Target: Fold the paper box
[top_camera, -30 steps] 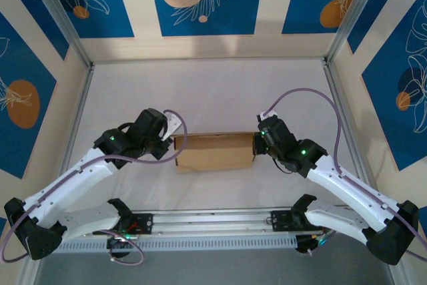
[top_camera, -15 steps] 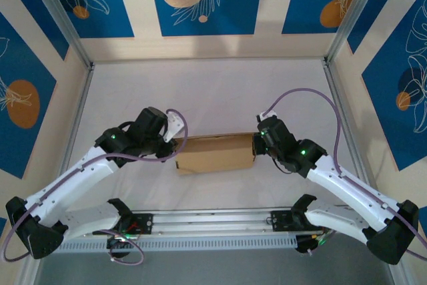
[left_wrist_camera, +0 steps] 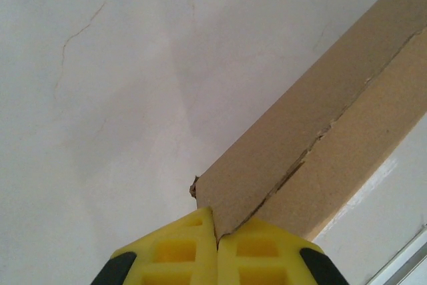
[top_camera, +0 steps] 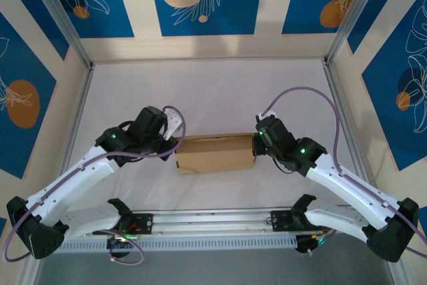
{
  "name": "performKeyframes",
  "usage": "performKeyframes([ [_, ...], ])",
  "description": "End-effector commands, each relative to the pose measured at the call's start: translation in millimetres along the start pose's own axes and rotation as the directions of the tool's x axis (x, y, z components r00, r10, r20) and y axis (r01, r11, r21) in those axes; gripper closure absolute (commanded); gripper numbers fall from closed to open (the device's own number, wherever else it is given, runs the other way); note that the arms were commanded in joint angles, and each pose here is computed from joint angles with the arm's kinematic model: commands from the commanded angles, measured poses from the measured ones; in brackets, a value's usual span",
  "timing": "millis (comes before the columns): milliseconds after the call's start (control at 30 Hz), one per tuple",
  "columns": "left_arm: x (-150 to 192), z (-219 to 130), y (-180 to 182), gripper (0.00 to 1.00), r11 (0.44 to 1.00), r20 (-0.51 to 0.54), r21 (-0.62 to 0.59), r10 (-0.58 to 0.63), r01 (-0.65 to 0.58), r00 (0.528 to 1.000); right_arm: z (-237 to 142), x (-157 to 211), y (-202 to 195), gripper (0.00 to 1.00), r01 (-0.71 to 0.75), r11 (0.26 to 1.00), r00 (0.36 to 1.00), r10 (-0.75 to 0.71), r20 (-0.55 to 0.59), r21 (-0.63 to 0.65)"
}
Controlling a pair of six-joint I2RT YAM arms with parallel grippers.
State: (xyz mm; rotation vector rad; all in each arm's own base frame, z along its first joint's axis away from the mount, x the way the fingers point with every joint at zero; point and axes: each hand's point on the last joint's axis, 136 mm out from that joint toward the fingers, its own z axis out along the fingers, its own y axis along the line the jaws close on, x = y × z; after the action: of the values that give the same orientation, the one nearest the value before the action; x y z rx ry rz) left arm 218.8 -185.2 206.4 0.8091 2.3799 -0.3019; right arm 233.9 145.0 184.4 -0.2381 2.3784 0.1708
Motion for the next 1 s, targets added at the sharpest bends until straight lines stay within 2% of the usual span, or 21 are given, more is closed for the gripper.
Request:
performKeyframes([
  [0, -18.3, -4.0, -9.2, 1.00, 0.992, 0.066, 0.084, -0.102, 0.096, 0.993, -4.4, 5.5, 9.4, 1.00, 0.036, 0.999, 0.998, -0.038, -0.050, -0.038],
  [167, -21.3, -2.1, -8.7, 1.00, 0.972, 0.057, 0.132, -0.206, 0.197, 0.977, 1.4, 10.2, 14.2, 1.00, 0.062, 0.997, 0.995, -0.065, -0.077, -0.037],
  [467, -19.7, 9.4, -8.5, 1.00, 0.936, 0.001, 0.169, -0.313, 0.308, 0.950, 6.2, 14.4, 20.3, 1.00, 0.089, 0.996, 0.992, -0.091, -0.090, -0.030],
  [733, -20.1, 13.0, 1.4, 1.00, 0.876, -0.026, 0.190, -0.448, 0.444, 0.894, 9.0, 16.6, 22.1, 1.00, 0.096, 0.995, 0.991, -0.098, -0.095, -0.029],
  [867, -17.2, 19.7, -2.4, 1.00, 0.848, -0.059, 0.214, -0.485, 0.486, 0.873, 9.9, 17.4, 22.4, 1.00, 0.095, 0.995, 0.991, -0.098, -0.097, -0.030],
  [967, -13.9, 22.3, -0.4, 1.00, 0.854, -0.059, 0.202, -0.478, 0.479, 0.876, 10.5, 17.9, 22.5, 1.00, 0.094, 0.995, 0.991, -0.096, -0.098, -0.029],
])
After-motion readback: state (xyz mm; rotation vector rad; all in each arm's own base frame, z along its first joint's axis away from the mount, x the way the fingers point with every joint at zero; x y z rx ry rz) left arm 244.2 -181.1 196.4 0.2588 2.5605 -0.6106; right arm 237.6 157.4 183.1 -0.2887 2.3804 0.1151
